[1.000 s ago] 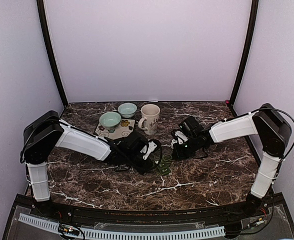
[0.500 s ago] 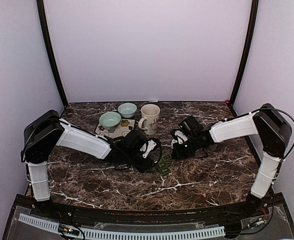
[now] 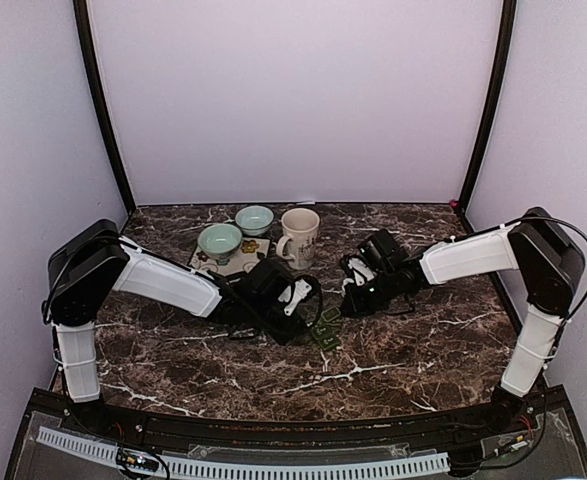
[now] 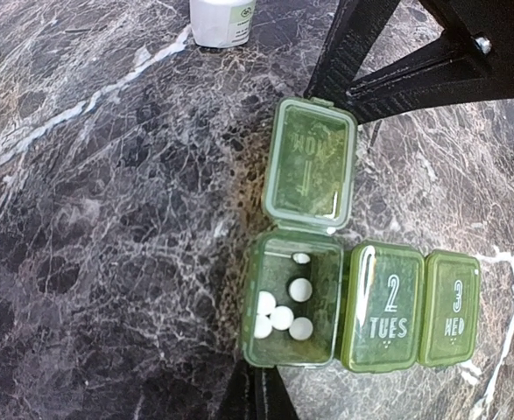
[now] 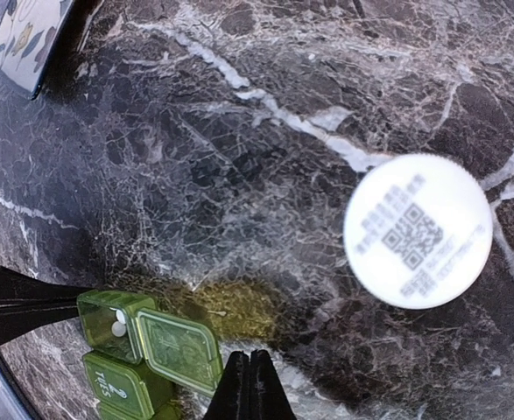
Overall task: Sort the pills into containers
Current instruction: Close the lid of the pill container on the pill container.
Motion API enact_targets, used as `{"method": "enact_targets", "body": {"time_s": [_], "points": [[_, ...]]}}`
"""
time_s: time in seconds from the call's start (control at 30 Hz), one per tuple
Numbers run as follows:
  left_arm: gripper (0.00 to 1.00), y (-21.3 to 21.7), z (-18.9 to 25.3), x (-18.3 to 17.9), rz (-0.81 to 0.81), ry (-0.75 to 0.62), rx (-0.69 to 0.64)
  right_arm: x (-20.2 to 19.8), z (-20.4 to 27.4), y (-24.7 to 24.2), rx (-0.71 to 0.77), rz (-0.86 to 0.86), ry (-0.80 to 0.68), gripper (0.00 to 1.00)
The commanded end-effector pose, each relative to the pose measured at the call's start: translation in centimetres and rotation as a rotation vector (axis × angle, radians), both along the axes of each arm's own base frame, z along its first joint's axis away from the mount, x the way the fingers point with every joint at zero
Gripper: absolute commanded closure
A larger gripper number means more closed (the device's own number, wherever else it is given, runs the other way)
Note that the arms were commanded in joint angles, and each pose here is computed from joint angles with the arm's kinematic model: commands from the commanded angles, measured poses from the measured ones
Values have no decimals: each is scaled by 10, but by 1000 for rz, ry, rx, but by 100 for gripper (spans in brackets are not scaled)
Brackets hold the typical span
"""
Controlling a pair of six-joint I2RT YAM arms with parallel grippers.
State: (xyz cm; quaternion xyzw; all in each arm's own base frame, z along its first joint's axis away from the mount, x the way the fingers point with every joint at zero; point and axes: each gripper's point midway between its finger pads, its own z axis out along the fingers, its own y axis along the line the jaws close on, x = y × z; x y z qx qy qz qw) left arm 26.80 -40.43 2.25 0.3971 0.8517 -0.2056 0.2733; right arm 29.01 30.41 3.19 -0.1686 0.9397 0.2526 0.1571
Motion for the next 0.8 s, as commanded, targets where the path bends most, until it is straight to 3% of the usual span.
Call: {"method": "enact_targets", "body": {"time_s": [0.0, 0.77], "points": [[98, -7, 7, 6, -2, 0, -34, 8, 21, 10, 49, 23, -58, 100], [98, -10, 11, 14, -5, -2, -47, 5, 27, 15, 53, 62, -70, 100]]}}
